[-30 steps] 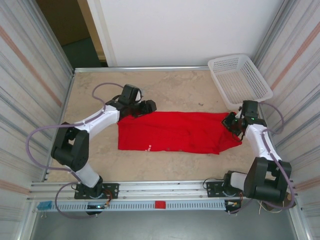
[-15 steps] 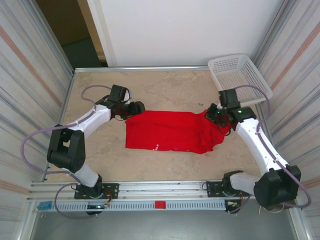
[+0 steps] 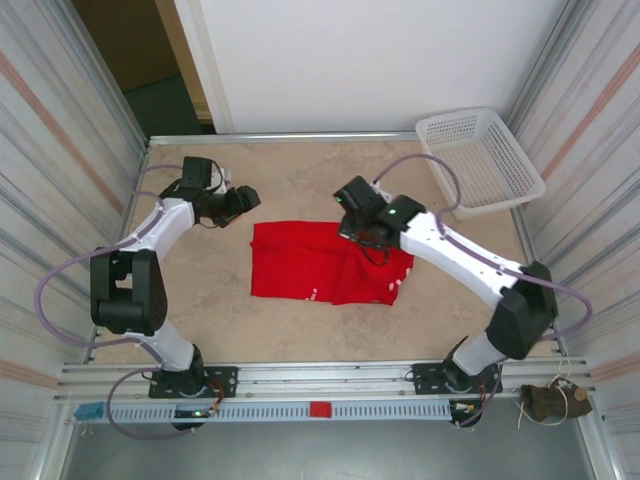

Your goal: Fold the inside-out t-shirt

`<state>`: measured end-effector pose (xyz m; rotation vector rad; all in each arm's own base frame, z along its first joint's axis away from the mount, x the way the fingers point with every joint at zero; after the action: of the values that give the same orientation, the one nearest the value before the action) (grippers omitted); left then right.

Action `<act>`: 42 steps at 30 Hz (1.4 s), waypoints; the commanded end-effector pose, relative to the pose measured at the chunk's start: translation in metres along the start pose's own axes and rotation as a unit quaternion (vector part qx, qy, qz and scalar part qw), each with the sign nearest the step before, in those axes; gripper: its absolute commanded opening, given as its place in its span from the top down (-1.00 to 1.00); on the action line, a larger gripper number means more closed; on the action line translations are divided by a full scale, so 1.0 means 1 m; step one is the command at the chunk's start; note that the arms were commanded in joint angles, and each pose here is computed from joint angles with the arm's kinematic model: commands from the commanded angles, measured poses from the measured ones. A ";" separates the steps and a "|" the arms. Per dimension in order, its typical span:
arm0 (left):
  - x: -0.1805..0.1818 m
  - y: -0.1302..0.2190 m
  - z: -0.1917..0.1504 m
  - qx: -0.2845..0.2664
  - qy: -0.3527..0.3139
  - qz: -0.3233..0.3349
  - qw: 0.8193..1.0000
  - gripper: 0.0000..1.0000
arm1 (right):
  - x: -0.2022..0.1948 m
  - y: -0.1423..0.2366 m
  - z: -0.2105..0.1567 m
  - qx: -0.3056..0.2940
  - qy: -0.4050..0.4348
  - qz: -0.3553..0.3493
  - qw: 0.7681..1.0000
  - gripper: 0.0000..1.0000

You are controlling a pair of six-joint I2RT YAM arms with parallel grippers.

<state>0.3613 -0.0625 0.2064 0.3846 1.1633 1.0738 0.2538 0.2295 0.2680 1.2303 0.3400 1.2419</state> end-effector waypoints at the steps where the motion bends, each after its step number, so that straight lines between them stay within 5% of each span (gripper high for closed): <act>1: 0.009 0.001 0.002 0.015 0.002 -0.019 1.000 -0.37 | 0.024 -0.002 -0.005 -0.029 -0.040 -0.009 0.999 1.00; 13: 0.046 0.002 0.003 0.013 0.051 -0.029 0.998 -0.37 | 0.100 -0.019 -0.036 -0.018 -0.017 0.016 1.000 1.00; 21: 0.056 -0.024 -0.015 0.055 0.069 -0.032 0.996 -0.37 | 0.098 -0.017 -0.032 -0.030 -0.007 0.015 0.999 1.00; 33: 0.030 -0.071 -0.067 0.118 0.048 -0.009 0.992 -0.38 | 0.022 0.020 0.025 -0.088 -0.064 0.003 0.994 1.00; 42: -0.044 -0.107 -0.103 0.150 -0.005 -0.028 0.988 -0.38 | -0.069 0.061 0.074 -0.144 -0.111 -0.027 0.983 1.00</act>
<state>0.3233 -0.1591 0.1167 0.5723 1.3007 0.8339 0.2610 0.1456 0.3097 1.1480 0.0322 1.0480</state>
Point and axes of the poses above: each hand's point on the last joint's axis, 136 mm out from that joint toward the fingers, its own y axis back along the fingers, its own x axis along the line the jaws close on, z = x × y, the point moved 10 cm from there along y, back along the fingers, and after that the axes turned 7 degrees about -y, right-handed, at the moved point
